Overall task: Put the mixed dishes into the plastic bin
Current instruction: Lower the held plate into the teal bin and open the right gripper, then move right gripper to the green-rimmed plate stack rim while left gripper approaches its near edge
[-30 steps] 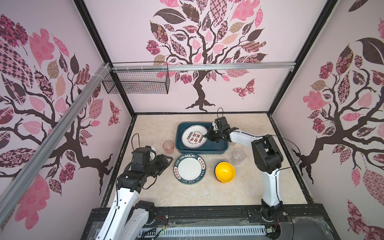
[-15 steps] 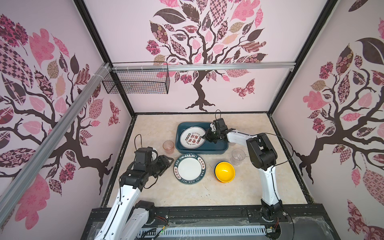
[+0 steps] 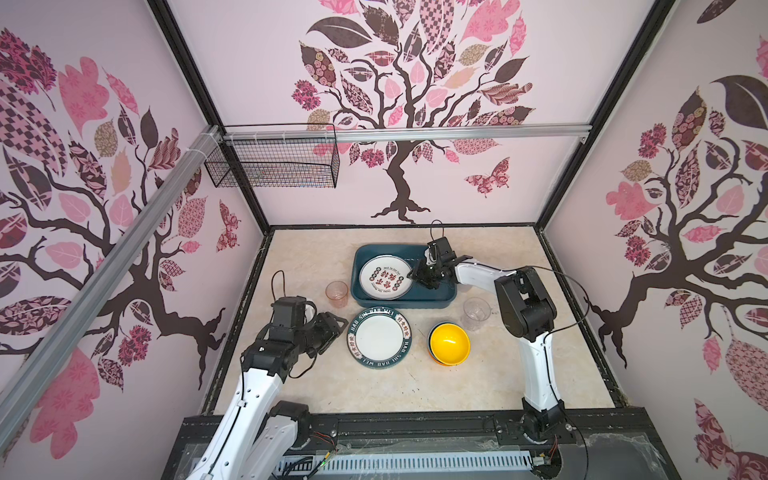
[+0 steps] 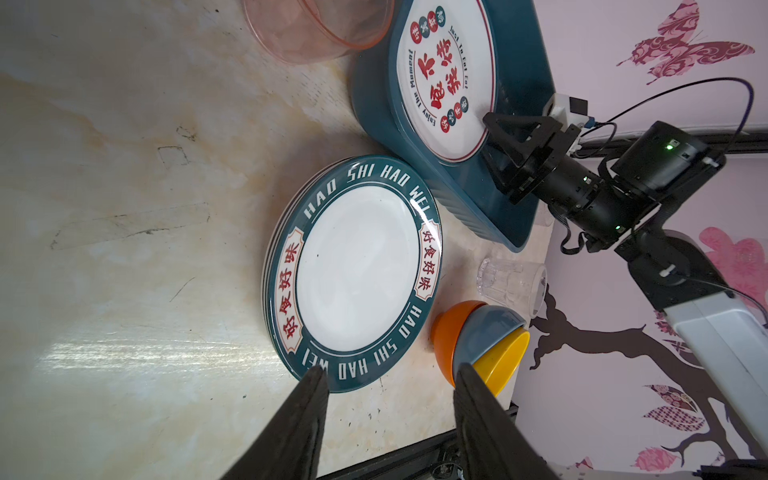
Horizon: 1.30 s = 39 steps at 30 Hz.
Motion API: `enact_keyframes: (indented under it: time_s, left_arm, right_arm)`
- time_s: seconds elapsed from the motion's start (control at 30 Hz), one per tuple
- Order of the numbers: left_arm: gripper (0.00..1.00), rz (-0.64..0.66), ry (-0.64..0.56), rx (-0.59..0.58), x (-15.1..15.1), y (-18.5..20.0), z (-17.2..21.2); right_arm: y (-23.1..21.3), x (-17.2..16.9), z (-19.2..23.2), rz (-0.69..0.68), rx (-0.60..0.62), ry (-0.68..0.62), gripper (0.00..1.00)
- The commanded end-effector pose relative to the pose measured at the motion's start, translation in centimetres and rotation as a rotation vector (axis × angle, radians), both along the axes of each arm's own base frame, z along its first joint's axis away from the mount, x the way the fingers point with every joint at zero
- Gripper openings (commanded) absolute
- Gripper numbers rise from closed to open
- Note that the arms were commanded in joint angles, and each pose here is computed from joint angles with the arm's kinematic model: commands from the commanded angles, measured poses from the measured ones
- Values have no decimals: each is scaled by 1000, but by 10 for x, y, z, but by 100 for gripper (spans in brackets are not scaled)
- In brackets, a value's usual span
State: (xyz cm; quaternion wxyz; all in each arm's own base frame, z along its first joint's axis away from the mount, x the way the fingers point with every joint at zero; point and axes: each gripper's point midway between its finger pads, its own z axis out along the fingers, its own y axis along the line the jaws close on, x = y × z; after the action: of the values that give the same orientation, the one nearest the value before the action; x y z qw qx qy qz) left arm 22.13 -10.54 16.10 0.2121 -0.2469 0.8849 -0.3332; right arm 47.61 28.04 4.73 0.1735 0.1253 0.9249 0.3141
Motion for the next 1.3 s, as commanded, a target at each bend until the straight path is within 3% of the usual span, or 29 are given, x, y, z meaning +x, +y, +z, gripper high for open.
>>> enact_keyframes:
  time_s: [0.0, 0.3, 0.7, 1.27]
  left_arm:
    - [55, 3, 54, 49, -7, 7, -17]
    - [59, -21, 130, 103, -15, 12, -40]
    - [60, -37, 210, 150, -12, 14, -61]
    - [61, -82, 288, 194, -12, 5, -92]
  right_arm:
    - [-18, -1, 57, 2, -76, -105, 47]
    - [-14, -58, 114, 122, -158, -205, 51]
    - [38, -157, 105, 367, -265, -204, 55]
    - [52, -184, 41, 457, -414, -100, 59]
